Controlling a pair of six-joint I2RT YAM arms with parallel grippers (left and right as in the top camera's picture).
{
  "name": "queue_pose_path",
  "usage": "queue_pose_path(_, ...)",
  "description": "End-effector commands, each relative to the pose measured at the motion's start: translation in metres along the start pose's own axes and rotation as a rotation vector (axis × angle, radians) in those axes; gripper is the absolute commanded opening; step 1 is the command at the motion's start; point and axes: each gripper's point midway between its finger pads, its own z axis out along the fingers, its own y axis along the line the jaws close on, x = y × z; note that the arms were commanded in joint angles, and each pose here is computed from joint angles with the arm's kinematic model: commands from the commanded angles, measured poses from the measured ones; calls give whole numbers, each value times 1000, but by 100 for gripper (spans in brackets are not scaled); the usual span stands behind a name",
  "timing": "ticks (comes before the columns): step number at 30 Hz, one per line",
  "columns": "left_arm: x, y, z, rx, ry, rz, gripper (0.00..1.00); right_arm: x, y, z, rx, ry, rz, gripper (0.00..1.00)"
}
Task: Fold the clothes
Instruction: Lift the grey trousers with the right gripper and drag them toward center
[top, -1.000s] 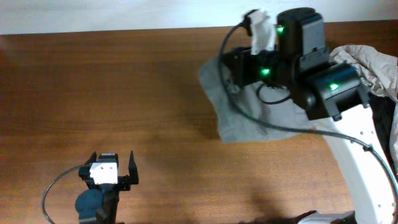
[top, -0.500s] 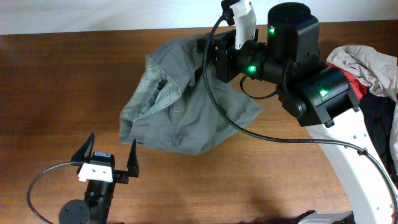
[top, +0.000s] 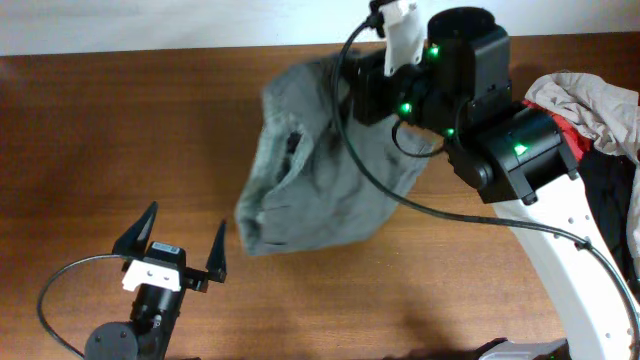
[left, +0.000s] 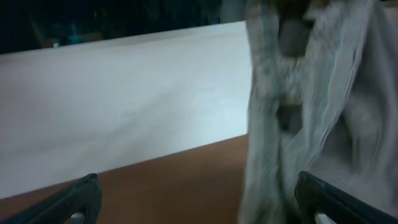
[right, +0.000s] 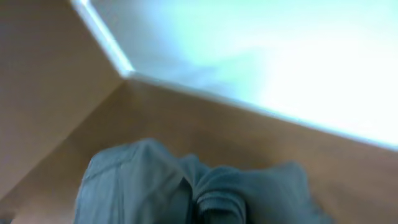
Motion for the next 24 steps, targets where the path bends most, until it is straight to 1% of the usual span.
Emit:
queue_pose_path(1,-8,-4,0,26,-11,-3,99,-59,-72,-36,384,-238,17,4)
queue_pose_path(3,-8,-4,0,26,-11,-2,99,-79,-91,-52,448,-312,29,4)
queue_pose_path(7,-6,-4,0,27,-4,-6,99,-114,-119,-88,519,-436,47,4)
queue_pose_path(10,-2,-5,1,31,13,-12,99,-124,-129,-104,541,-480,85,4)
queue_pose_path(12,1,-5,1,33,28,-18,99,-120,-124,-99,499,-455,98,4)
queue_pose_path(14,3,-6,1,33,34,-21,99,-106,-116,-87,463,-397,121,4)
queue_pose_path(17,3,-5,1,32,32,-19,99,-67,-100,-54,425,-240,177,4)
queue_pose_path(19,3,-5,1,31,33,-20,99,-34,-86,-29,401,-114,219,4)
queue_pose_path(24,3,-5,1,28,33,-19,99,64,-41,27,354,244,288,4)
